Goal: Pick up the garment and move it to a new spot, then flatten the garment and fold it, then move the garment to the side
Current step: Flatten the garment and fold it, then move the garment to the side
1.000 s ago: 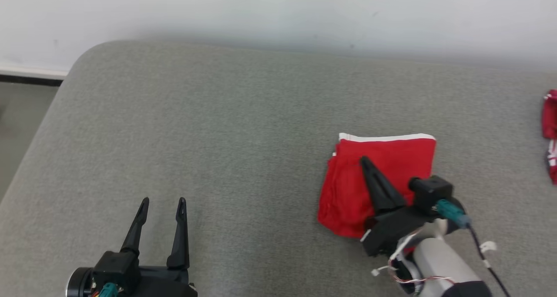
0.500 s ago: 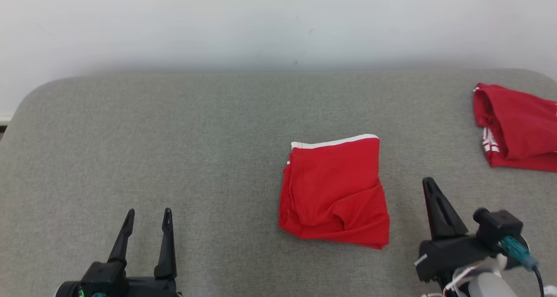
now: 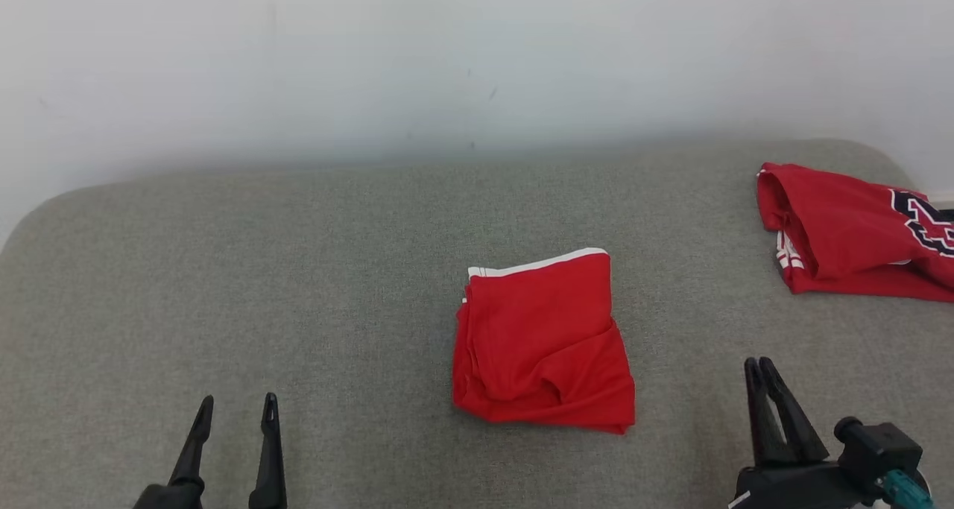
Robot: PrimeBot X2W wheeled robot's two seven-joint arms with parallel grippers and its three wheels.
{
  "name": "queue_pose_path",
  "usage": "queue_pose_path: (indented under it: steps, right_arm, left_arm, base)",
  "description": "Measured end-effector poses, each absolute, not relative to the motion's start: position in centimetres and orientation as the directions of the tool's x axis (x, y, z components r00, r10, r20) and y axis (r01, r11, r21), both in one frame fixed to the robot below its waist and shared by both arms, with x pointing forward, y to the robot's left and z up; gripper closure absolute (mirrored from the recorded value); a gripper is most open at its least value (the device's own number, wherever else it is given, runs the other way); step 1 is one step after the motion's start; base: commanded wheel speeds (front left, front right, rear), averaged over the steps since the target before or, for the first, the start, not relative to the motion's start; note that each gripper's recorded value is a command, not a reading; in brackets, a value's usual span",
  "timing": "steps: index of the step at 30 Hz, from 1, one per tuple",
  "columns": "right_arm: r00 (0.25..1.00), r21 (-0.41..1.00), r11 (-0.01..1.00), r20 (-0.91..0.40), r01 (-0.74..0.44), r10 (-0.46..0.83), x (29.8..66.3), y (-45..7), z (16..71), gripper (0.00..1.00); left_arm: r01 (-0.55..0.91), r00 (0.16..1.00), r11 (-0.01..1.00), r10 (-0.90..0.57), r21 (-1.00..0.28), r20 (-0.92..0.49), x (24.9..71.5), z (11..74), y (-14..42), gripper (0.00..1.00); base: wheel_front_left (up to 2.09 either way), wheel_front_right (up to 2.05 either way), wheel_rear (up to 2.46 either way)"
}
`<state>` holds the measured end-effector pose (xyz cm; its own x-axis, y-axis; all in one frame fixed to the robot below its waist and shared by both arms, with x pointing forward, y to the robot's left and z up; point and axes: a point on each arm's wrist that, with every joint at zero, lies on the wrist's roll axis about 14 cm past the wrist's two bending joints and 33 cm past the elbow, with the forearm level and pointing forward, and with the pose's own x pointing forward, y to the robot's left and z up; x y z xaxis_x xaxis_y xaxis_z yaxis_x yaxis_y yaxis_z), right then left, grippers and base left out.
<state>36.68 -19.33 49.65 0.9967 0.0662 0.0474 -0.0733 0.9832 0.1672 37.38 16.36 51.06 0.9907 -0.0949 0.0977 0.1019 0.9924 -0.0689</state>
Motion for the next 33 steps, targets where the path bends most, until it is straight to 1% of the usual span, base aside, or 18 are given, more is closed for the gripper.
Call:
queue_pose_path:
  steps: [1,2,3,4,21,33]
  right_arm:
    - [0.997,0.168,0.983,0.048,-0.073,0.066,36.5,-19.3,49.7,0.75]
    - [0.997,0.163,0.984,0.045,-0.076,0.069,36.3,-19.2,49.5,0.5]
    - [0.997,0.16,0.984,0.043,-0.077,0.071,36.1,-19.2,49.5,0.12]
    - [0.997,0.159,0.984,0.04,-0.077,0.072,36.0,-19.1,49.4,0.0]
    - [0.988,0.121,0.982,0.071,-0.144,0.136,36.1,-17.3,50.7,0.0]
    - [0.988,0.128,0.981,0.055,-0.149,0.143,35.9,-16.9,50.4,0.0]
  left_arm:
    - [0.102,0.991,0.993,-0.095,-0.065,0.098,37.3,51.1,16.4,0.0]
    - [0.103,0.99,0.993,-0.097,-0.062,0.099,37.1,51.1,16.3,0.0]
    - [0.104,0.99,0.993,-0.098,-0.062,0.098,37.1,51.1,16.3,0.0]
    - [0.105,0.99,0.993,-0.099,-0.061,0.097,37.0,51.0,16.3,0.0]
    - [0.096,0.991,0.994,-0.092,-0.042,0.094,35.6,50.9,16.8,0.0]
    - [0.104,0.99,0.994,-0.099,-0.039,0.098,35.3,51.1,16.8,0.0]
  base:
    - [0.0,0.0,0.0]
    - [0.0,0.0,0.0]
    - [0.0,0.0,0.0]
    - [0.0,0.0,0.0]
    - [0.0,0.0,0.0]
    - [0.0,0.0,0.0]
